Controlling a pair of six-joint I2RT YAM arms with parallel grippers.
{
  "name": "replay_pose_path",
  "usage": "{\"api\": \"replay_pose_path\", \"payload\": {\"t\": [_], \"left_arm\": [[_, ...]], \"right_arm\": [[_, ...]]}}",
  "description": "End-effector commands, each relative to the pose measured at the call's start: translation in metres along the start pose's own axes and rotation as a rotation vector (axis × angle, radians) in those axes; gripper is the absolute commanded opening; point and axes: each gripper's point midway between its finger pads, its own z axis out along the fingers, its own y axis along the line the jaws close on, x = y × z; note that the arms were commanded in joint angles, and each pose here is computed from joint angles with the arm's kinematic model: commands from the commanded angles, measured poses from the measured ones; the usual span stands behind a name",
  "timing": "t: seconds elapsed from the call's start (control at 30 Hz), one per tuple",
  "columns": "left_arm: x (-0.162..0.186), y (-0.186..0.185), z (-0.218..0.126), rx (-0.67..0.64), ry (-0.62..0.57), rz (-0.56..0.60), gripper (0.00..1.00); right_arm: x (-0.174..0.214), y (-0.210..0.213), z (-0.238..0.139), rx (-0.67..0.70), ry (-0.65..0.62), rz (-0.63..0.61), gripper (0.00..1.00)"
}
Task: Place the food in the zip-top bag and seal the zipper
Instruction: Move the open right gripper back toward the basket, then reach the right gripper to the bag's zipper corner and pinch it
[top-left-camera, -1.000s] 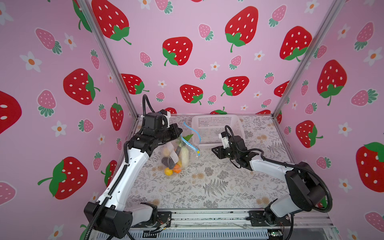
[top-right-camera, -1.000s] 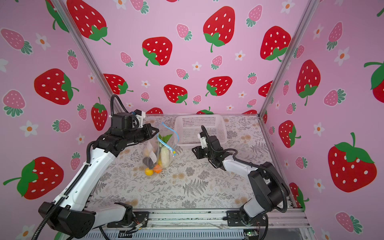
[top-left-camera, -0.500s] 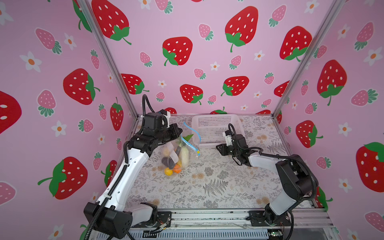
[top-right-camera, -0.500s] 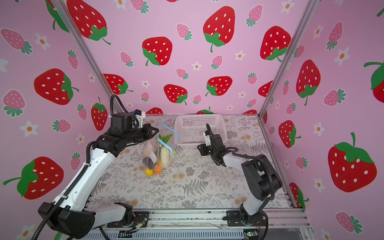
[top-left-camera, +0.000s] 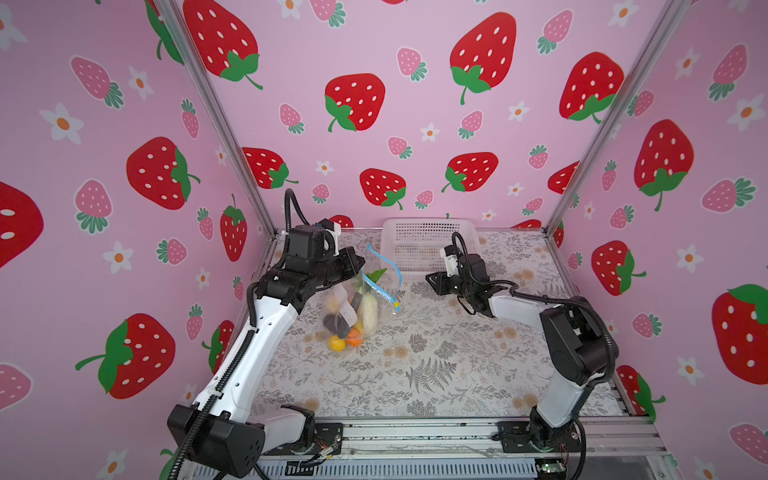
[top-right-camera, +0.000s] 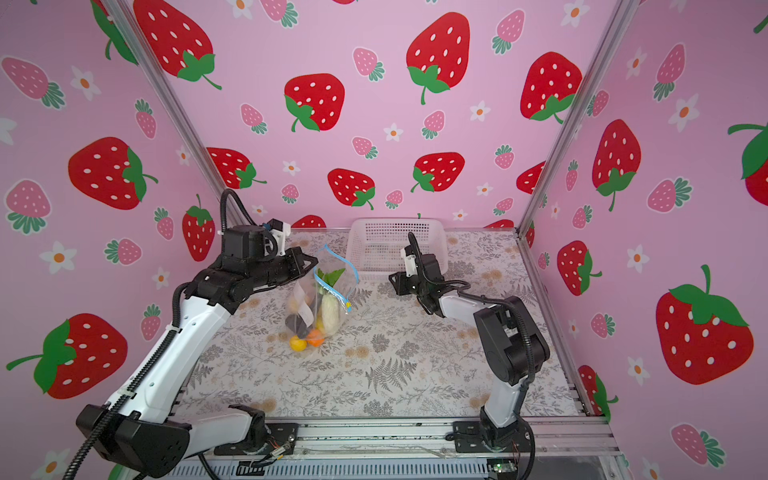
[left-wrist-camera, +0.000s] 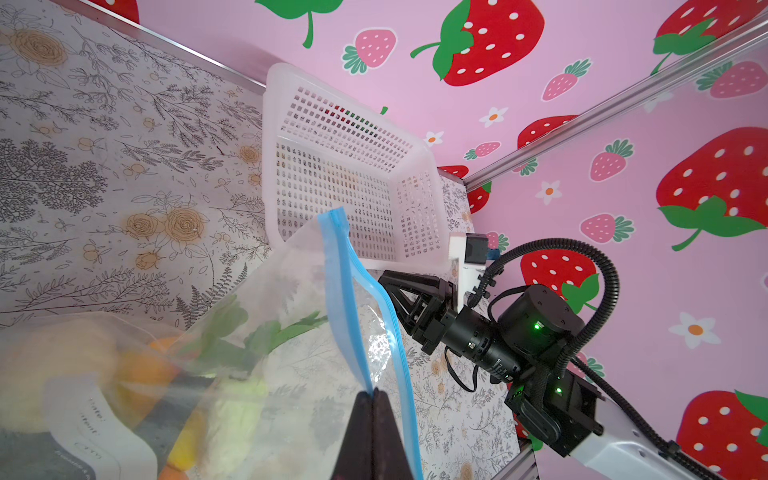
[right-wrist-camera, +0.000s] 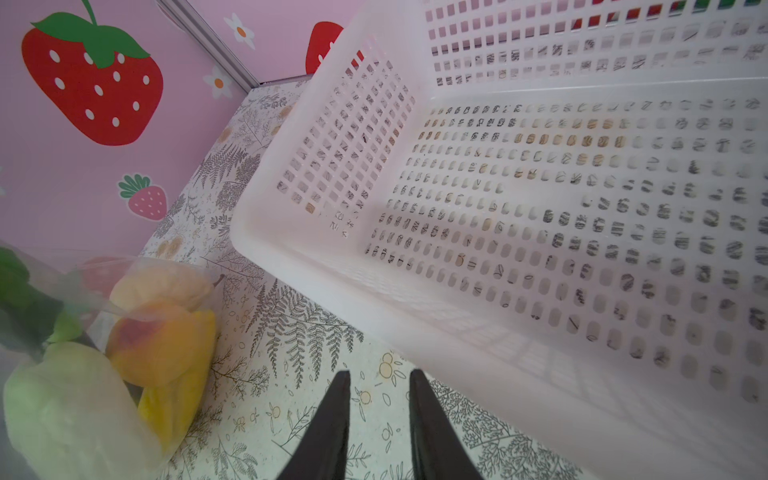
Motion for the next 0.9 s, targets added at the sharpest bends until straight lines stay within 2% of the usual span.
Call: {"api": "replay_pose_path", "payload": {"t": [0.0,0.2,0.3,0.43,0.63,0.87], "left_arm": [[-0.004,-0.007,-0.009,0.017,-0.032,0.017,0.00],[-0.003,-0.006,-0.007,0.015,-0.027,0.015,0.00],[-0.003,-0.006,-0.006,0.012,-0.026,0.013,0.00],[-0.005,-0.005,-0.006,0.003,-0.028,0.009,0.00],[-0.005,-0.002,0.000,-0.006,-0.020,-0.004,0.00],[-0.005,0.002,0.000,-0.019,-0.031,-0.009,0.00]], "right_arm": [[-0.009,-0.004,0.003,-0.003,-0.021,-0.023,0.29],[-0.017,-0.018,0.000,0.027,-0.032,-0.031,0.31],[-0.028,-0.009,-0.010,-0.011,-0.051,-0.035,0.31],[-0.035,0.027,-0.038,-0.112,-0.092,-0.060,0.33],[-0.026,0.107,-0.090,-0.325,-0.157,-0.167,0.40],[-0.006,0.172,-0.124,-0.539,-0.154,-0.129,0.53]]}}
